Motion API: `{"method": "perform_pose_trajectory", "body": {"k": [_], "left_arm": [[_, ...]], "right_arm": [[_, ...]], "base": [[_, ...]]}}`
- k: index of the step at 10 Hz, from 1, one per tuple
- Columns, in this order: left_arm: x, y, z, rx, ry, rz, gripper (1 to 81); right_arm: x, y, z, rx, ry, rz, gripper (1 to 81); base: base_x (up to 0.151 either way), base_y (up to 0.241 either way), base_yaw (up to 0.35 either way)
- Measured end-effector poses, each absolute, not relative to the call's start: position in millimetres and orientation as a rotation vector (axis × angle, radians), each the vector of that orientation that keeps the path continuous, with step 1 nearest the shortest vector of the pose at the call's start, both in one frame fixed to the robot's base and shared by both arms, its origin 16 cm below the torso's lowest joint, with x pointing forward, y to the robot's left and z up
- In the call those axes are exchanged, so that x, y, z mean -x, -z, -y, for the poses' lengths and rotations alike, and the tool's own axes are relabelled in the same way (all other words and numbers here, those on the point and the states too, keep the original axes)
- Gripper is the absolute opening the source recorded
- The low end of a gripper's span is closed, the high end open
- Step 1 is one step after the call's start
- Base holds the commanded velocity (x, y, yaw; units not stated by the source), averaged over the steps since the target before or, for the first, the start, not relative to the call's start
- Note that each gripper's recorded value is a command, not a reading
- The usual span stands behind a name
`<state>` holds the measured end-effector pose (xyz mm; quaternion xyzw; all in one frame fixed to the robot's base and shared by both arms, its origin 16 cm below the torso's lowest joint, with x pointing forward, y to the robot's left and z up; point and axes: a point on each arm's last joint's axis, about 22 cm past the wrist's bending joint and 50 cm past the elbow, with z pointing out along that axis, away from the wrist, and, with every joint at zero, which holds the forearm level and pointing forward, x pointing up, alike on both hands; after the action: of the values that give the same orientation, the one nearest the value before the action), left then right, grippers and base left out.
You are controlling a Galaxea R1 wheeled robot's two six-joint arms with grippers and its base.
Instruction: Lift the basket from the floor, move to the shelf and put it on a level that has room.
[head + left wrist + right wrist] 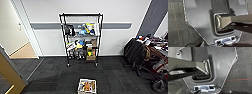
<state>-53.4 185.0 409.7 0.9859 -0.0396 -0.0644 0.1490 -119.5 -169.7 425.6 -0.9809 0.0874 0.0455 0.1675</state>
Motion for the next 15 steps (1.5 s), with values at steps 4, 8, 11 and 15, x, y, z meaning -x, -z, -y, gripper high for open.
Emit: {"method": "perform_pose_trajectory", "body": {"k": [4, 8, 11, 15], "left_arm": [[49.6, -409.3, -186.0, -2.836, 0.177, 0.114, 81.1], [49.3, -409.3, -186.0, -2.836, 0.177, 0.114, 81.1], [44.1, -408.8, -186.0, -2.836, 0.169, 0.114, 81.1], [50.0, -409.3, -187.1, -2.837, 0.178, 0.113, 81.1]], "right_arm": [[108.2, -423.9, 171.5, 2.793, -0.108, -0.247, 81.1], [103.7, -422.6, 178.4, 2.802, -0.1, -0.245, 81.1], [99.0, -421.9, 179.6, 2.804, -0.094, -0.244, 81.1], [103.9, -422.4, 179.5, 2.805, -0.101, -0.245, 81.1]], "base": [[0.126, 0.0, 0.0], [0.136, 0.0, 0.0], [0.136, 0.0, 0.0], [0.136, 0.0, 0.0]]}}
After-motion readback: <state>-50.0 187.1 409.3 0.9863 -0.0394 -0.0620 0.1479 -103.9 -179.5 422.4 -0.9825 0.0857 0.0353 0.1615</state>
